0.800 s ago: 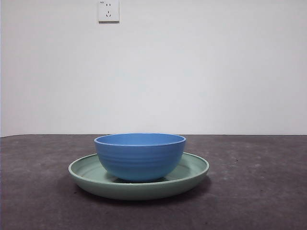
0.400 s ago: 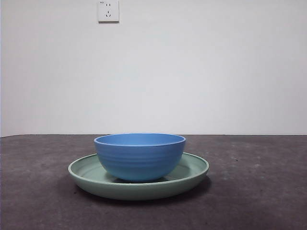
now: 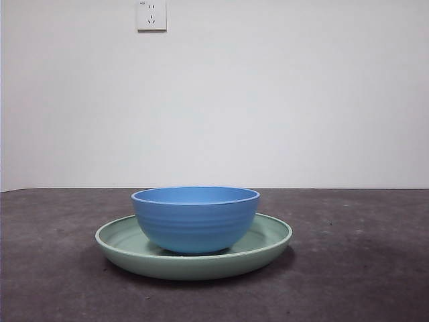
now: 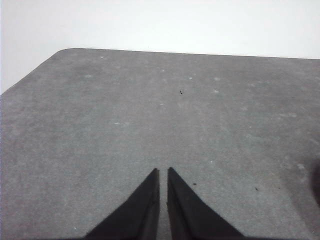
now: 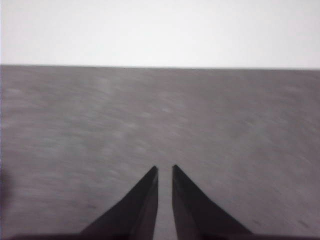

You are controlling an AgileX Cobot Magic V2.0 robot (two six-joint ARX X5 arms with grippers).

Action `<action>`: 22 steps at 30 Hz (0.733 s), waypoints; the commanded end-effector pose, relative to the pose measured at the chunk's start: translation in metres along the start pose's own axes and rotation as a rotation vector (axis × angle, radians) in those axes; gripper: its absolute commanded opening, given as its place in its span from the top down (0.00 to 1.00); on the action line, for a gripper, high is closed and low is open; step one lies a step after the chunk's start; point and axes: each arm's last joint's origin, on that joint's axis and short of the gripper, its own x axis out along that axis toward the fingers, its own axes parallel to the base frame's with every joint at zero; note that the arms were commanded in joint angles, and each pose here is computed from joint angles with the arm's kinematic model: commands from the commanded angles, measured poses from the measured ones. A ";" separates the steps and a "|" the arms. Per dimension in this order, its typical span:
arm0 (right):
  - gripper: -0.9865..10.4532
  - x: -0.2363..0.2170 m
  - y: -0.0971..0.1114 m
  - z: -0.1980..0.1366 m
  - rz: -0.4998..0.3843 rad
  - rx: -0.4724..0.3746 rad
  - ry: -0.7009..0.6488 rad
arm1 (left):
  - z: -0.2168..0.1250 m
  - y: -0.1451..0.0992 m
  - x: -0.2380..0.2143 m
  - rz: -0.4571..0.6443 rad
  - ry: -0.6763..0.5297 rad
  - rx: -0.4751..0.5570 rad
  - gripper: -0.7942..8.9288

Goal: Pick up the blue bowl, put it on the green plate, put it on desk

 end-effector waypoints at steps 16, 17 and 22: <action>0.88 0.005 -0.010 -0.028 -0.171 -0.085 0.037 | -0.007 0.001 0.002 0.006 0.023 0.011 0.89; 0.88 0.005 -0.010 -0.028 -0.171 -0.098 0.038 | -0.007 0.001 0.002 0.006 0.023 0.011 0.89; 0.88 0.005 -0.010 -0.028 -0.169 -0.107 0.037 | -0.007 0.001 0.002 0.006 0.023 0.011 0.89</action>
